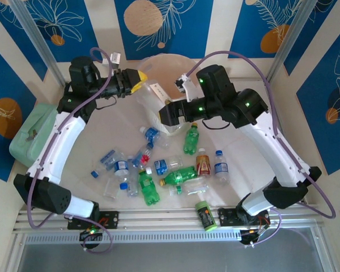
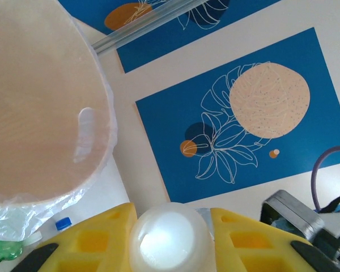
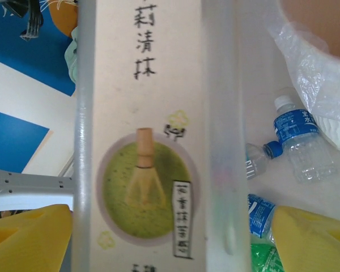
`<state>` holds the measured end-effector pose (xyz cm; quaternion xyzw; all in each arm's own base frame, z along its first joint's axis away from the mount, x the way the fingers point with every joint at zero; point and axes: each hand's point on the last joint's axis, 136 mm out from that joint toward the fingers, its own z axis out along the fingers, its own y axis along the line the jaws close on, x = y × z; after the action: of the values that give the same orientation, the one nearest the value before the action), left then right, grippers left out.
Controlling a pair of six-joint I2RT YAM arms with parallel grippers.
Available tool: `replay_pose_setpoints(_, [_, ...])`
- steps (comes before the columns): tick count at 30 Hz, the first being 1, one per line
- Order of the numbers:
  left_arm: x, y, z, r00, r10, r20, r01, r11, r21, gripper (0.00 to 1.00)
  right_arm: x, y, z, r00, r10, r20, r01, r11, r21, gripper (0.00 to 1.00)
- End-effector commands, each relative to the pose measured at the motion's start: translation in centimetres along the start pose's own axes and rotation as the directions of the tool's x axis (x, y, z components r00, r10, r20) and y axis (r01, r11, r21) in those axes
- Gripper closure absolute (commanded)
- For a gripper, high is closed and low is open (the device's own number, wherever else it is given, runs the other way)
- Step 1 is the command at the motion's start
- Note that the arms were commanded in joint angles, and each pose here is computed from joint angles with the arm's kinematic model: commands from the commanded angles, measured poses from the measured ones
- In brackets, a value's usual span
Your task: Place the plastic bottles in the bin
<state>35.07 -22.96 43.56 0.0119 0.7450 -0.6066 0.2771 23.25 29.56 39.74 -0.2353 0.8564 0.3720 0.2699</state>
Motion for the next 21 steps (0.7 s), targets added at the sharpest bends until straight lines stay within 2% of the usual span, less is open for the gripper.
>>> replay_pose_setpoints(1, [0.4,-0.7,0.3,0.999,0.023,-0.045,-0.023,1.000,0.020,0.85,0.2,0.2,-0.2,0.999,-0.047,-0.015,0.047,0.998,0.037,0.13])
replay_pose_setpoints(5, [0.6,-0.5,0.6,0.998,0.019,-0.059,-0.018,1.000,0.012,0.86,0.5,-0.1,0.8,0.997,-0.064,-0.039,0.067,0.994,0.084,0.22])
replay_pose_setpoints(15, [0.5,-0.2,0.9,0.998,0.011,-0.059,-0.010,1.000,0.004,0.87,0.5,0.0,2.0,0.993,-0.103,-0.064,0.111,0.983,0.145,0.54])
replay_pose_setpoints(17, [0.5,-0.3,0.9,0.998,0.011,-0.058,-0.011,1.000,0.009,0.84,0.4,0.2,2.0,0.993,-0.108,-0.058,0.115,0.983,0.141,0.58])
replay_pose_setpoints(18, [0.6,-0.5,0.9,0.998,0.015,-0.057,-0.014,1.000,0.015,0.74,0.3,0.3,2.0,0.993,-0.109,-0.053,0.115,0.984,0.139,0.60])
replay_pose_setpoints(20, [0.6,-0.7,0.8,0.998,0.028,-0.049,-0.027,0.999,0.023,0.41,0.2,0.4,2.0,0.993,-0.109,-0.045,0.114,0.984,0.139,0.62])
replay_pose_setpoints(21, [0.6,-0.8,0.7,0.999,0.037,-0.039,-0.036,0.999,0.022,0.09,0.1,0.4,1.9,0.994,-0.107,-0.037,0.111,0.984,0.142,0.62])
